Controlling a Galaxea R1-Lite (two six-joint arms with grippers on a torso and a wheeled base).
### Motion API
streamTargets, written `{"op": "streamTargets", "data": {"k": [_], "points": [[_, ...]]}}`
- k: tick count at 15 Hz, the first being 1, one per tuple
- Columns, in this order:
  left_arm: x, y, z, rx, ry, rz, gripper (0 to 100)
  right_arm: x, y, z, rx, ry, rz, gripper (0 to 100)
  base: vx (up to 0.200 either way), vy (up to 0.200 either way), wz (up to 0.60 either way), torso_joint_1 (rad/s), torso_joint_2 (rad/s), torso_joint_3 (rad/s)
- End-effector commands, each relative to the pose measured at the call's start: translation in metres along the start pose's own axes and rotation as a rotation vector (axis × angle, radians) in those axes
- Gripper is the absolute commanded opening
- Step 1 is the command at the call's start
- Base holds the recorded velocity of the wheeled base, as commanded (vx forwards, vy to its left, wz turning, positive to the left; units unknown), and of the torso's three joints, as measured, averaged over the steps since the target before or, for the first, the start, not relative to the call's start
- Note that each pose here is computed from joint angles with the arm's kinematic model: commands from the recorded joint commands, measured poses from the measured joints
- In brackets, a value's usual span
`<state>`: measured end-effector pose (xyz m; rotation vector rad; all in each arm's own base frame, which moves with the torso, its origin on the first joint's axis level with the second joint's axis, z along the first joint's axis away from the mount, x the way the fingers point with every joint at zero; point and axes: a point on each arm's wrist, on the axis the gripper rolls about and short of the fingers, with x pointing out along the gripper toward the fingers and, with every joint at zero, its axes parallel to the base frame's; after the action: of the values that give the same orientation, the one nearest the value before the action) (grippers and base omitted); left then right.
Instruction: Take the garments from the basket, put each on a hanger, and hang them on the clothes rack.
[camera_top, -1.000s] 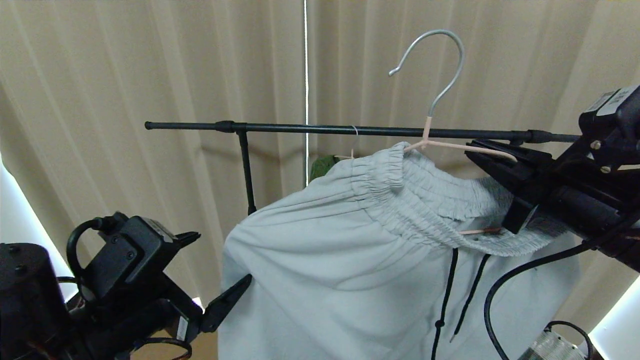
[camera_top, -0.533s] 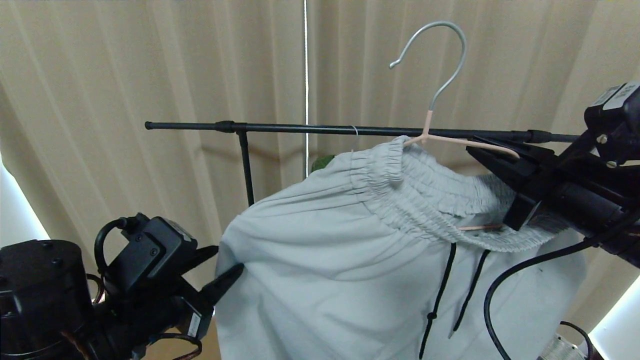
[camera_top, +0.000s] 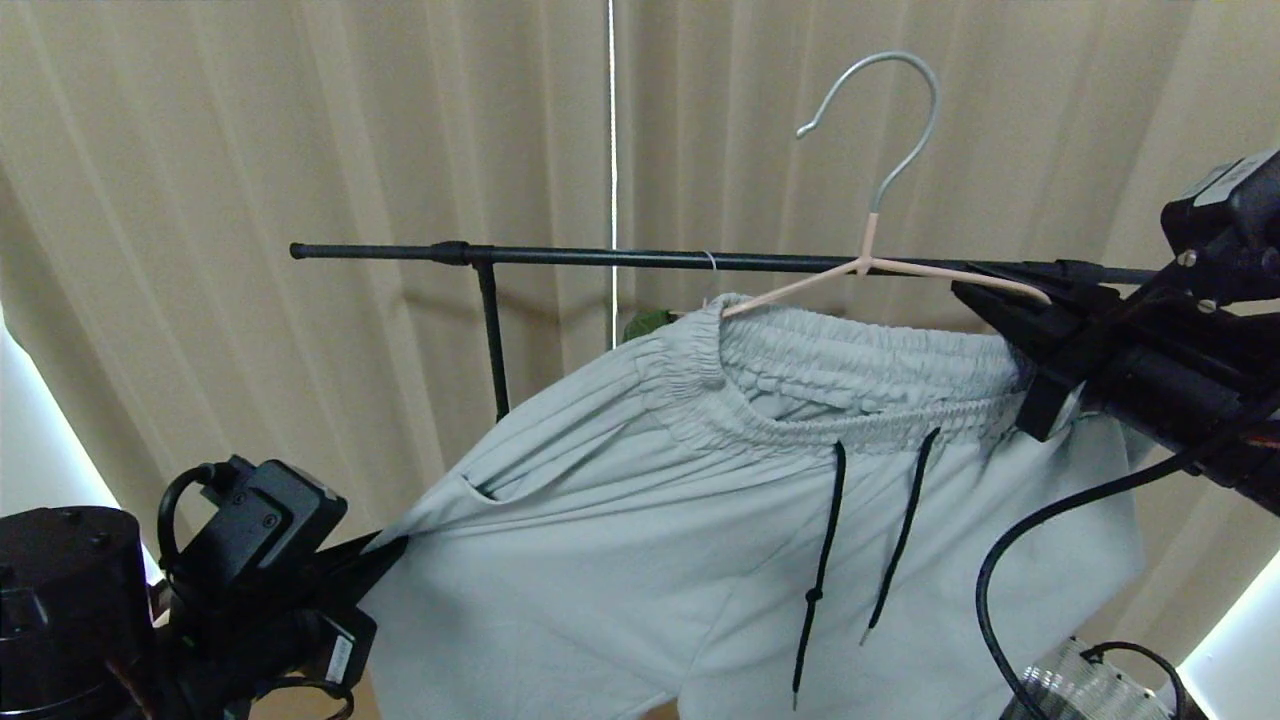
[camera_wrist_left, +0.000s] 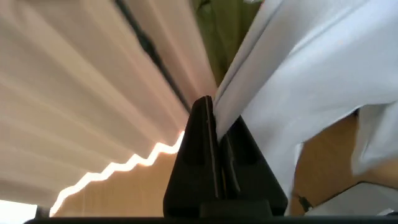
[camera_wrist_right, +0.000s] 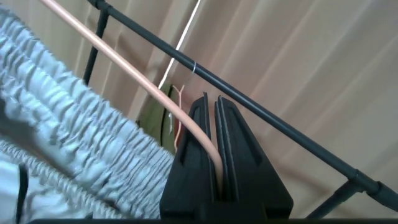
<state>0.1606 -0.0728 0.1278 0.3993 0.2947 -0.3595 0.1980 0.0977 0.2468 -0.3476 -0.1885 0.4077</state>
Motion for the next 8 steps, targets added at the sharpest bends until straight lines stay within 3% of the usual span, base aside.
{"op": "streamTargets", "data": {"k": [1, 5, 8], "points": [[-0.002, 0.0, 0.0, -0.001, -0.001, 0.004, 100, 0.005, 0.0, -0.001, 0.0, 0.003, -0.004, 0, 0.0, 0.0, 0.0, 0.0, 0.0, 0.0], [-0.007, 0.002, 0.002, -0.012, -0.028, 0.011, 100, 0.011, 0.0, 0.0, 0.0, 0.001, -0.005, 0, 0.0, 0.0, 0.0, 0.0, 0.0, 0.0], [-0.02, 0.006, 0.007, -0.031, -0.087, 0.034, 100, 0.015, -0.005, -0.006, -0.005, 0.033, -0.035, 0, 0.0, 0.0, 0.0, 0.0, 0.0, 0.0]]}}
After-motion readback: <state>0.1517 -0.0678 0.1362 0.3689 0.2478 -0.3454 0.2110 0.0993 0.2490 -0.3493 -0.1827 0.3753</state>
